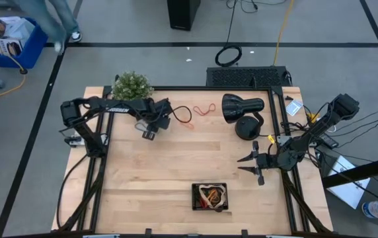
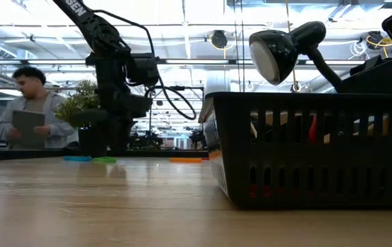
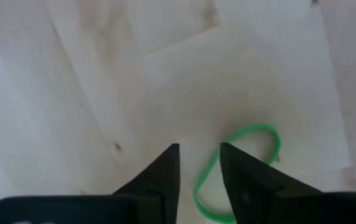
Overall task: Pick and place rubber bands into bin
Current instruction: Put the green rubber band into the black bin
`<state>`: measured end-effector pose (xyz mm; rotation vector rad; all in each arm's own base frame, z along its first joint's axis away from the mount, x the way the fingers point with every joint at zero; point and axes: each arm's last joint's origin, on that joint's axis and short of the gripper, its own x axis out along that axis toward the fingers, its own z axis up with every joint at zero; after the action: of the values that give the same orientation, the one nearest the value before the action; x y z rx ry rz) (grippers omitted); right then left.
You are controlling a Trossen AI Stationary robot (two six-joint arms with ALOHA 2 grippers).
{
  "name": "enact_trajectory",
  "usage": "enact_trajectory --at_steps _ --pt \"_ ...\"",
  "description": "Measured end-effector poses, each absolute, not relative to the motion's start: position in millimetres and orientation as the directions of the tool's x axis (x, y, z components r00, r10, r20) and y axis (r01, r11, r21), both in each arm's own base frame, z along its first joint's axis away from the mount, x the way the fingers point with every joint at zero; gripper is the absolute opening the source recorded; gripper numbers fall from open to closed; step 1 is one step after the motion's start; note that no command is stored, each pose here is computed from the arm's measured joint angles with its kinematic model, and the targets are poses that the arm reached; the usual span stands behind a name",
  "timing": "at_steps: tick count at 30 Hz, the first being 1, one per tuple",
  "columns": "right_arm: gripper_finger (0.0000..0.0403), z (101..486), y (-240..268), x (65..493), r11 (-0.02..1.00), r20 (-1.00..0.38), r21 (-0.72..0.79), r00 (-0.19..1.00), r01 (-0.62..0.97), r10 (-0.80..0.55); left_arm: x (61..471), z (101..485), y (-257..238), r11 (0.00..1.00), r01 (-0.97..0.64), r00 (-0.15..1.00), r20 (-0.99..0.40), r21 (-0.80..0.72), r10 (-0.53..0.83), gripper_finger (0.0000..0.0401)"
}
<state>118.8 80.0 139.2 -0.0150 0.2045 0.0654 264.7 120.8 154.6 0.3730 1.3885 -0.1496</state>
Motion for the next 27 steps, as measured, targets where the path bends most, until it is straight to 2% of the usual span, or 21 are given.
enact_trajectory --at_steps 6,10,27 --pt "0.0116 139 80 119 0.998 -0.207 -0.011 0.976 -0.066 0.063 265 152 119 0.94 0.303 0.165 -0.98 0.155 0.108 0.0089" --pt "0.0116 138 80 119 0.998 -0.214 -0.016 0.975 -0.067 0.062 265 152 118 0.935 0.307 0.147 -0.979 0.18 0.141 0.0088" --pt "0.0116 136 79 118 0.997 -0.229 -0.028 0.972 -0.067 0.059 263 151 111 0.915 0.374 0.103 -0.987 0.155 0.125 0.0088"
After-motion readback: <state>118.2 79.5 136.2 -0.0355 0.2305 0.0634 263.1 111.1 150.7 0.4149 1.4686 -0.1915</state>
